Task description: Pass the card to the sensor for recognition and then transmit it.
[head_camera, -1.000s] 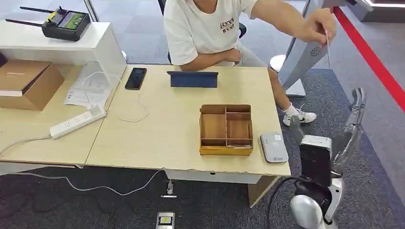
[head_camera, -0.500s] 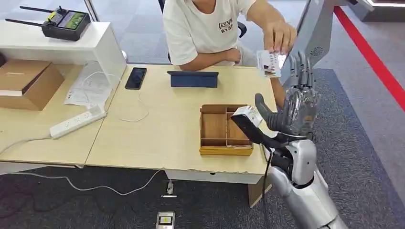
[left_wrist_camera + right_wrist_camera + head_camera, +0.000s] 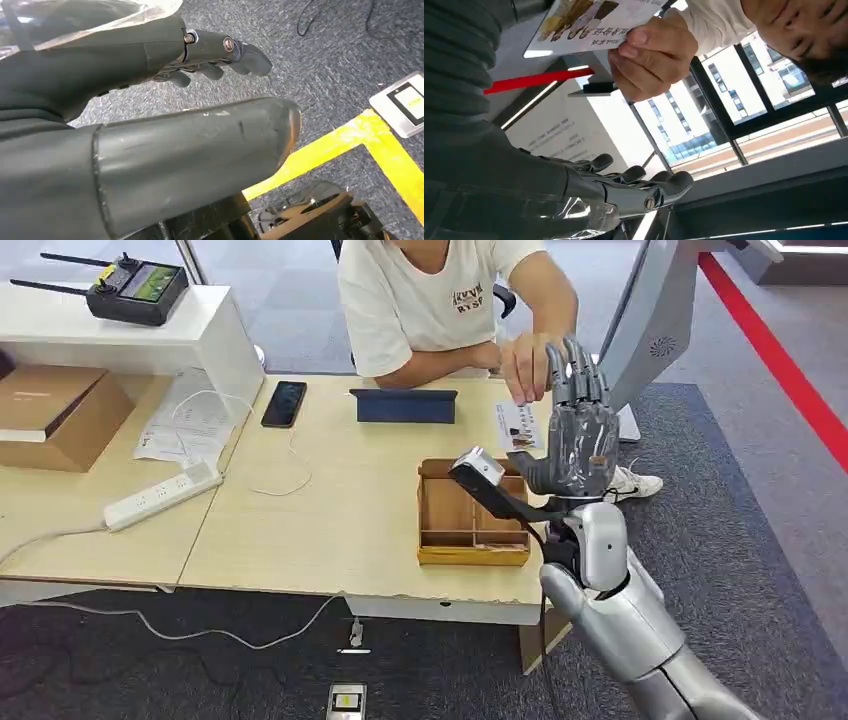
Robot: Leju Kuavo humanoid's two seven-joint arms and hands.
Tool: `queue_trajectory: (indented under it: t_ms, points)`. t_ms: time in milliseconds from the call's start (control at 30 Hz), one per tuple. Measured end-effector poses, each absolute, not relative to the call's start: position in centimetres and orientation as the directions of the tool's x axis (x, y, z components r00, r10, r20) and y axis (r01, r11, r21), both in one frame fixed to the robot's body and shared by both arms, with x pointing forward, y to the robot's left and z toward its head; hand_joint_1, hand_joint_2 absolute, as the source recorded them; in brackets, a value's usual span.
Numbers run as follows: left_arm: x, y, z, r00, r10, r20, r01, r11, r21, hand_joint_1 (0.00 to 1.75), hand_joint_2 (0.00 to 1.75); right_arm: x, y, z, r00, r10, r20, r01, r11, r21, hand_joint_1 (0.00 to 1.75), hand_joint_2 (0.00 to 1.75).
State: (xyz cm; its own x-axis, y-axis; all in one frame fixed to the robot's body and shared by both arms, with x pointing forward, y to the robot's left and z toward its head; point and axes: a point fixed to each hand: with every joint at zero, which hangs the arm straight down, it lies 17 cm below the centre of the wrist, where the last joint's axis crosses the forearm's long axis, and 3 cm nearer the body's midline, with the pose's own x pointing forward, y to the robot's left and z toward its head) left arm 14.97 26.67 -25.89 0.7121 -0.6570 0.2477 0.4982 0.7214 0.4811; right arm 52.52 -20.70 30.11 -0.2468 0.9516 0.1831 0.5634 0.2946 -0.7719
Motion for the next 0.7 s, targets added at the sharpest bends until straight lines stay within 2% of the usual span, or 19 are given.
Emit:
queue_trajectory:
  t_ms: [33,67,100,133,167,700]
  points:
    - [15.0,26.7,-25.9,0.712,-0.657,0.248,0.498,0.721,0.481,0.0,0.0,52.6,-20.7,30.0,-0.245,0.951,0.186,0.56,0.296,-0.774,0.02,1.75]
    - [15.0,26.6,-25.9,0.711,-0.658,0.249,0.499,0.721,0.481,0.0,0.0,52.7,-20.7,29.9,-0.246,0.951,0.189,0.559,0.298,-0.773,0.45,1.75]
    - [15.0,26.6,-25.9,0.71,-0.658,0.249,0.499,0.721,0.481,0.0,0.0,52.8,-20.7,29.9,-0.245,0.95,0.192,0.558,0.3,-0.774,0.77,1.75]
    - [15.1,26.6,-25.9,0.71,-0.658,0.249,0.499,0.721,0.481,0.0,0.0,52.9,-20.7,29.9,-0.245,0.95,0.194,0.558,0.302,-0.773,1.64,1.75]
    - [15.1,26.6,-25.9,0.711,-0.658,0.248,0.499,0.721,0.481,0.0,0.0,53.0,-20.8,29.7,-0.244,0.95,0.197,0.555,0.303,-0.775,1.75,1.75]
    - [15.1,26.5,-25.9,0.707,-0.663,0.246,0.505,0.717,0.481,0.0,0.0,53.9,-20.6,28.6,-0.245,0.946,0.21,0.534,0.313,-0.786,1.75,1.75]
